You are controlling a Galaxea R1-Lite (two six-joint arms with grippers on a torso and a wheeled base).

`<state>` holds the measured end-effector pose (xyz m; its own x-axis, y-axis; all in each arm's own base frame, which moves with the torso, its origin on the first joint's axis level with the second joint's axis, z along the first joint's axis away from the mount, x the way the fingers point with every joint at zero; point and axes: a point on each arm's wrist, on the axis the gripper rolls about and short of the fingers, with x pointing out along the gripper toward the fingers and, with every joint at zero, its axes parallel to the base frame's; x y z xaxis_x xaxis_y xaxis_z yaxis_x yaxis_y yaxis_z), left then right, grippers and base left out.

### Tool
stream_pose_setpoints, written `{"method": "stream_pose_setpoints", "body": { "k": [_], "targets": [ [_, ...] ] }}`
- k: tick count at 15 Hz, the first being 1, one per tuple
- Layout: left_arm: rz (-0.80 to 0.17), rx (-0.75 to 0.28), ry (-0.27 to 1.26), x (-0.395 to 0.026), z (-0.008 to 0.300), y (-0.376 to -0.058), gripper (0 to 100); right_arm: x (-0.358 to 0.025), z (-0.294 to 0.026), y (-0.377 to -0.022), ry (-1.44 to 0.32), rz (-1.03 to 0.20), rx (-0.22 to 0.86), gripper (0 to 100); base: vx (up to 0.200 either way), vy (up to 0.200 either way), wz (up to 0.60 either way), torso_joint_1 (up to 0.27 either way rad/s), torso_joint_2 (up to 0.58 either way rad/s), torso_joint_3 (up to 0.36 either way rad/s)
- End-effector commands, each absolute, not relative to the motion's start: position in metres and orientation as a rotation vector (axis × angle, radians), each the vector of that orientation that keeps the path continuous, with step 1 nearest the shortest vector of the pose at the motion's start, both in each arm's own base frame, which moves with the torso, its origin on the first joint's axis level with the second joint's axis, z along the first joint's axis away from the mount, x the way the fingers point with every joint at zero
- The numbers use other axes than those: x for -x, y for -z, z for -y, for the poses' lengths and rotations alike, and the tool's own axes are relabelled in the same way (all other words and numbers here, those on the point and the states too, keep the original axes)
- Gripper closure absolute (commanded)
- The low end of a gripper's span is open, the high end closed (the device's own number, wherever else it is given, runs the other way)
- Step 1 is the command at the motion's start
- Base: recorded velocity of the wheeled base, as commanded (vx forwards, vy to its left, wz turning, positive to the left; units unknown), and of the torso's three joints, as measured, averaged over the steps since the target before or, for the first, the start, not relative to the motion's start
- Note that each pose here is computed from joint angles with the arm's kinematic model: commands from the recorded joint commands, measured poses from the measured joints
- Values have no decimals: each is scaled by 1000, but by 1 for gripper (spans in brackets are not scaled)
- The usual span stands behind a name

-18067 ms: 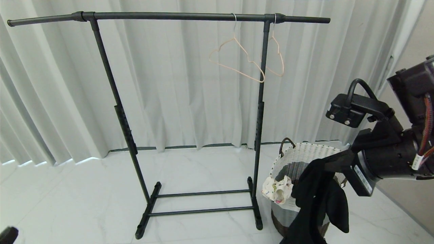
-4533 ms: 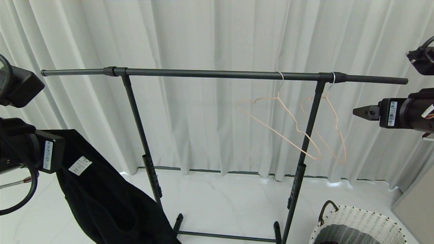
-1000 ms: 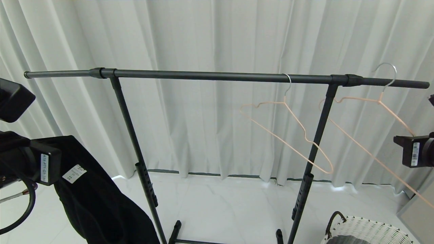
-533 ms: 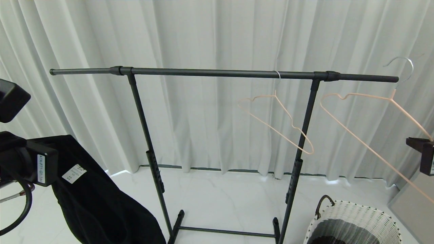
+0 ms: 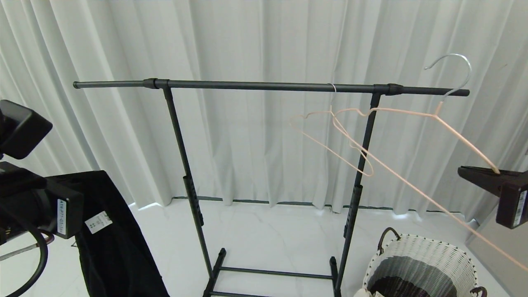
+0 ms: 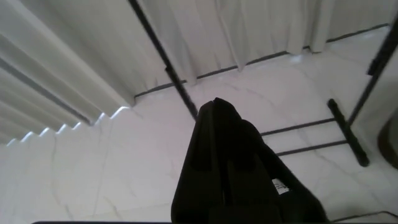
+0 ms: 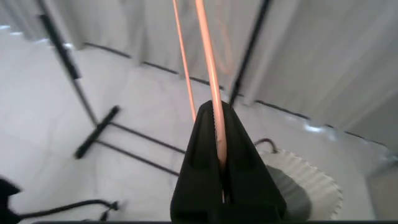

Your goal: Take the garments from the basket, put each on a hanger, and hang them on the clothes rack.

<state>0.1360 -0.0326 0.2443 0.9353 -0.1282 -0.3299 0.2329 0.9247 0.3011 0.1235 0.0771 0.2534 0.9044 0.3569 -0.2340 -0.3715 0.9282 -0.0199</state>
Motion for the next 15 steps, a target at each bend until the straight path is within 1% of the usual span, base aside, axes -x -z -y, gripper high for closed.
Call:
{"method": "stream_pose_setpoints", "body": {
  "k": [1,3,6,8,10,12,13,15],
  "targets": [
    [-332,-342,236,-145,42,-242,100,-118,-92,-250,-485,-259,35,100,0,0,0,0,0,0],
    [-344,-283,226,-166,52,-249,100,-110,-107,-243,-596,-323,-42,100,0,0,0,0,0,0],
    [-381,-218,93,-203,63,-254,100,-97,-121,-227,-720,-395,-37,100,0,0,0,0,0,0],
    [-378,-155,72,-216,70,-259,100,-84,-131,-229,-831,-419,-72,100,0,0,0,0,0,0],
    [-364,-112,89,-218,77,-263,100,-74,-139,-227,-925,-446,-69,100,0,0,0,0,0,0],
    [-357,-110,128,-214,85,-265,100,-75,-149,-225,-967,-465,-63,100,0,0,0,0,0,0],
    [-355,-109,141,-212,87,-265,100,-76,-151,-225,-971,-460,-68,100,0,0,0,0,0,0],
    [-348,-108,184,-208,96,-266,100,-83,-166,-223,-1010,-441,-94,100,0,0,0,0,0,0]
  ]
}}
